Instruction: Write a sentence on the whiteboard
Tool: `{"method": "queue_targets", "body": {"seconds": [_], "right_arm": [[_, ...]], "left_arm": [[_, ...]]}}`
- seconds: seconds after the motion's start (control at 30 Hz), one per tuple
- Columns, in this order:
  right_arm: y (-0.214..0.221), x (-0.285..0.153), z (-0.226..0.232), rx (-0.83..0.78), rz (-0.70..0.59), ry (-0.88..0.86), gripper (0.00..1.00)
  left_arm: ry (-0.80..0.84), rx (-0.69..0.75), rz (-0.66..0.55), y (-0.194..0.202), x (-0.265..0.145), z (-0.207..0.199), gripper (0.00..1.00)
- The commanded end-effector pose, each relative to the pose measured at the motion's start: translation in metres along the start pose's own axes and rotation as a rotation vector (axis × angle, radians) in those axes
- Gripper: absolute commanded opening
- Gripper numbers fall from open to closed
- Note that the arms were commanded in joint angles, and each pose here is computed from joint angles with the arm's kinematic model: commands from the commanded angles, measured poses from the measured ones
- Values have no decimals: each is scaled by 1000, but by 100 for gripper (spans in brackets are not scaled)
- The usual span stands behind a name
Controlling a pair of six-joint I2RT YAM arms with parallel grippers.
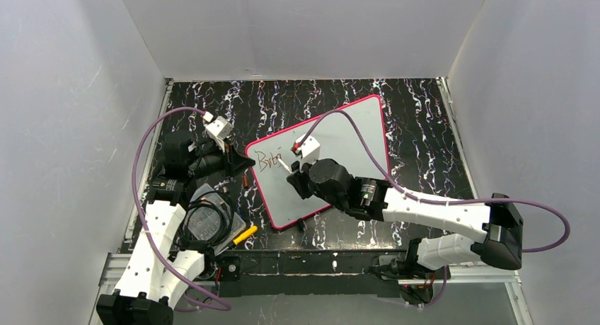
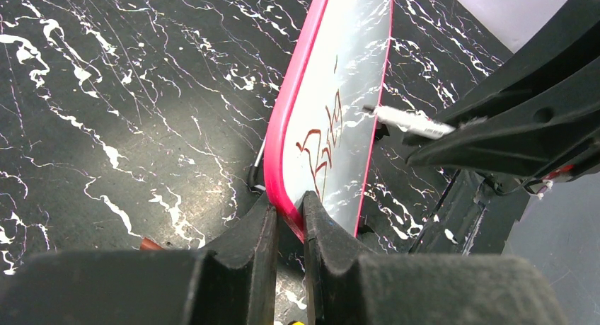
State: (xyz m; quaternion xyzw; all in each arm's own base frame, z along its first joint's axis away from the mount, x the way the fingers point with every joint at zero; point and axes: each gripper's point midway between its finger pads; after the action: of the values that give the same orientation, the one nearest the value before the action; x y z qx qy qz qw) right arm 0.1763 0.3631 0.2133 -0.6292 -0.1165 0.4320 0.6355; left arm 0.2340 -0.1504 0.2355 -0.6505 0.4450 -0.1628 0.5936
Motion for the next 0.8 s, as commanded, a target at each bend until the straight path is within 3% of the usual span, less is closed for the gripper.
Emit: {"method": "queue_targets", "body": {"seconds": [0.0, 0.77], "right_arm": [[-52, -12, -9, 15, -157, 75, 1], [-35, 12, -27, -31, -72, 200, 1]], "left_arm": [[-13, 53, 46, 14, -1, 3, 0], [-14, 52, 45, 15, -1, 3, 0]]}}
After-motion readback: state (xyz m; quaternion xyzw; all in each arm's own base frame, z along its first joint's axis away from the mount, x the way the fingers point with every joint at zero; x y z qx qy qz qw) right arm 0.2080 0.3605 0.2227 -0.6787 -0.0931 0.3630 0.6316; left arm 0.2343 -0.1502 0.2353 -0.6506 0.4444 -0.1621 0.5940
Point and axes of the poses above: each gripper's point midway between its finger pads, its own x axis out along the fingers, its own z axis along the line the jaws close on, y = z × x, and after that the axes turned 3 degrees about x, right-handed
